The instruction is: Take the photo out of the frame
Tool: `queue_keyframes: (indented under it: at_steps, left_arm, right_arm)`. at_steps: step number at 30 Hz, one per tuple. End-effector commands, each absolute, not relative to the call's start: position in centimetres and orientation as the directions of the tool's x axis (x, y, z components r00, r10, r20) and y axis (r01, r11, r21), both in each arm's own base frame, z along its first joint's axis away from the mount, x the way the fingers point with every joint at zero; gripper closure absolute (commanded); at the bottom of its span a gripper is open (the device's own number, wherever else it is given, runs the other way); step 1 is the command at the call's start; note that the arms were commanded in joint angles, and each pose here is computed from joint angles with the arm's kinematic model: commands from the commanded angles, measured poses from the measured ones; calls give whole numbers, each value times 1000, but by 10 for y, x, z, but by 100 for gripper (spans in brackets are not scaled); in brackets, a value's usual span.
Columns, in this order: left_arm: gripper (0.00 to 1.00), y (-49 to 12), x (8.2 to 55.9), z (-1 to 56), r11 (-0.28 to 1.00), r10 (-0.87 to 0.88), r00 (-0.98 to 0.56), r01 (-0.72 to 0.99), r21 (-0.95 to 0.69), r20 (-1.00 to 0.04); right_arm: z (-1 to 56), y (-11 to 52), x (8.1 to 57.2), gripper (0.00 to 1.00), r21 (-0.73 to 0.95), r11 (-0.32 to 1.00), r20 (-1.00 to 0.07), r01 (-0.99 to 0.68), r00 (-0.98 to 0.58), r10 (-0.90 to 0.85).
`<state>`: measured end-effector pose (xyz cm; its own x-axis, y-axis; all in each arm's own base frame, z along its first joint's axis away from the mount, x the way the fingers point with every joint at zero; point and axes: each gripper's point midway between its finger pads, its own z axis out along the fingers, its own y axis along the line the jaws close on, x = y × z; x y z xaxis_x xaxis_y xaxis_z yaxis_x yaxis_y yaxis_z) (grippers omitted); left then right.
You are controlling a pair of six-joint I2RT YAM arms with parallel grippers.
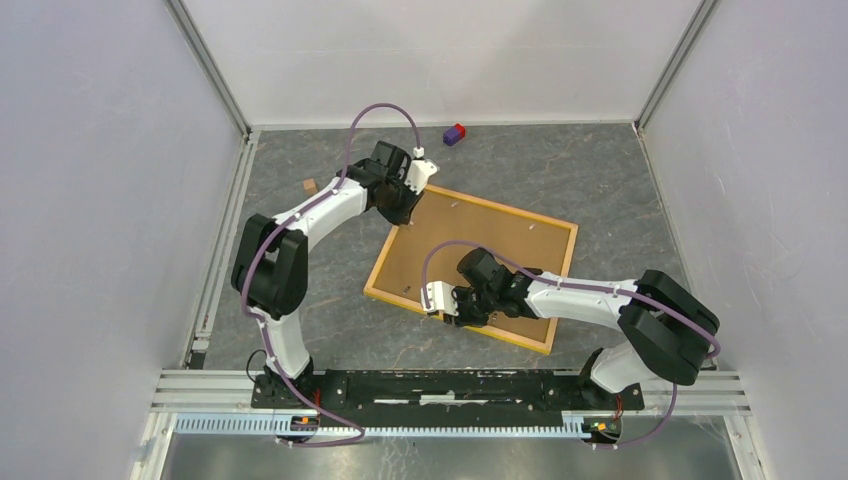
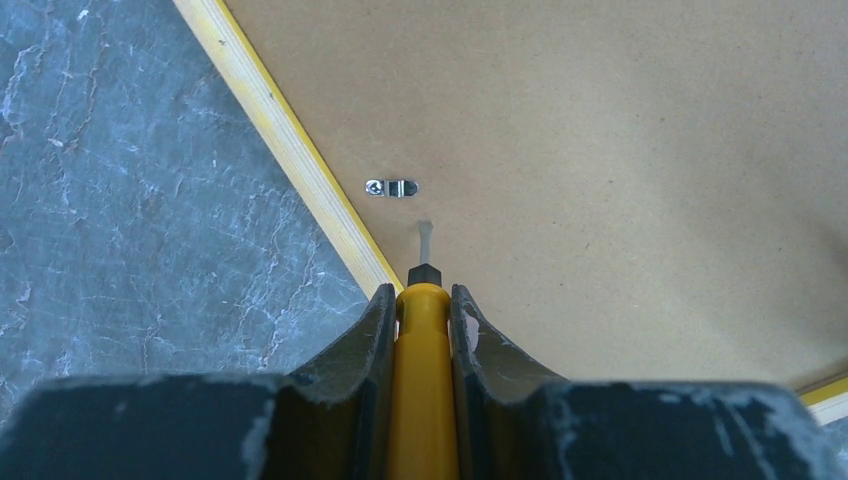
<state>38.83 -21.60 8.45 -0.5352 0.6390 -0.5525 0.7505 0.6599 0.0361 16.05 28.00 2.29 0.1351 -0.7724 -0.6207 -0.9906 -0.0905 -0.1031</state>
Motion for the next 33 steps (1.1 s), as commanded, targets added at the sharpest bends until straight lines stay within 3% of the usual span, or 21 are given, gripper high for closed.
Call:
queue_keyframes:
  at_steps: [1,4,21,29,33]
  left_arm:
    - [98,-216,395,85,690,599,-554,724,21,-578]
    - [98,-219,401,83,687,598,-542,726,30,-590]
    - [98,-230,419,90,693,577,-534,720,25,-618]
    - [98,-242,369,145,626,512,-537,768,-137,-670]
    - [98,-245,335,169,569,491,-542,793,-220,-682]
  right_arm:
    - [-1,258,138,85,-3,-138,-543,-990,118,-831]
    - [-2,259,138,89,2,-138,-541,-990,115,-833]
    - [5,266,140,88,6,-128,-561,-992,102,-821]
    - [78,296,178,48,-71,-45,-694,-996,82,-715]
    - [140,301,218,39,-93,49,-787,-994,43,-616]
